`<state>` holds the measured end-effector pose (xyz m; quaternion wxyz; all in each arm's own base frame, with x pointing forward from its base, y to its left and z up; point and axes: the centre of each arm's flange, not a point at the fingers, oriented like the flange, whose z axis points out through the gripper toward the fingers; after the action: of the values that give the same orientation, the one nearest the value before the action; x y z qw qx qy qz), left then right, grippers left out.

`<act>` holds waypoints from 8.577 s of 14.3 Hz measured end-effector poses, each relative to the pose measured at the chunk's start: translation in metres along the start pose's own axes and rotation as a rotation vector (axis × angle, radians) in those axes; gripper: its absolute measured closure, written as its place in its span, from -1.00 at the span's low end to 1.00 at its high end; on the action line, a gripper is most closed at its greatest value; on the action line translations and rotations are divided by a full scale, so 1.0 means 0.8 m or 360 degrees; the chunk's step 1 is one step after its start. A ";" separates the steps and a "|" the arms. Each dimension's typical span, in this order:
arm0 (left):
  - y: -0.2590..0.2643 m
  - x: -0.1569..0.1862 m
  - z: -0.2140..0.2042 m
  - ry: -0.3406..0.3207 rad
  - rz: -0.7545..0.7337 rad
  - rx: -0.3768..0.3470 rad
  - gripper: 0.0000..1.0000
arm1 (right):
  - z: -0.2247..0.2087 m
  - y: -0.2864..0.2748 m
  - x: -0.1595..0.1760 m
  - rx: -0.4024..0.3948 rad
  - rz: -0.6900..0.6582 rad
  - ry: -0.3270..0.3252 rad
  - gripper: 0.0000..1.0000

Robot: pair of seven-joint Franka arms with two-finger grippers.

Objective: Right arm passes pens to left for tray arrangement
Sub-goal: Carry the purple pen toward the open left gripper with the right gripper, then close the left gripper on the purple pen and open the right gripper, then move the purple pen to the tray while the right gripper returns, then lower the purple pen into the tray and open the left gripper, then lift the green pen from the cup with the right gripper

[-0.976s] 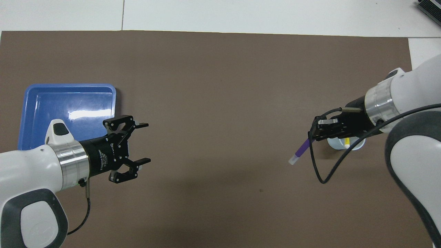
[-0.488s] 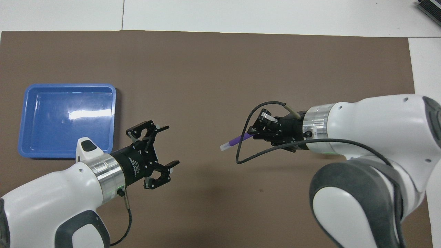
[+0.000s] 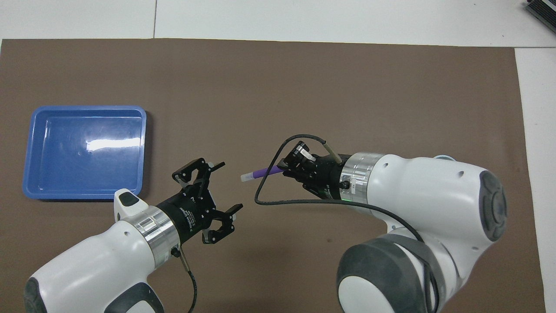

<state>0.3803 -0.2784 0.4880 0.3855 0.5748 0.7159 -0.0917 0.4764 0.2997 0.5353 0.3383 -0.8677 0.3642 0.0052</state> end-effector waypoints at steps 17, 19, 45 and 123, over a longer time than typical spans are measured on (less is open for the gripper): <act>0.000 -0.019 0.030 -0.0016 0.0007 -0.0028 -0.21 | 0.002 0.000 -0.003 0.0014 0.0020 0.0006 0.64; 0.000 -0.020 0.030 -0.0017 0.0009 -0.0027 0.00 | 0.002 0.000 -0.003 0.0014 0.0020 0.0006 0.64; 0.027 0.028 0.032 0.0014 0.0814 0.0511 0.67 | -0.058 0.094 0.119 -0.0718 -0.0999 -0.0229 -1.00; 0.289 0.317 0.053 0.0249 0.2446 0.1529 -1.00 | -0.163 0.105 0.220 -0.1126 -0.2623 -0.0919 0.65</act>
<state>0.5955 -0.0377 0.3646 0.0096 0.9972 0.0444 -0.0588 0.5214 0.0693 0.5416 0.0293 -0.8694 -0.4850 0.0895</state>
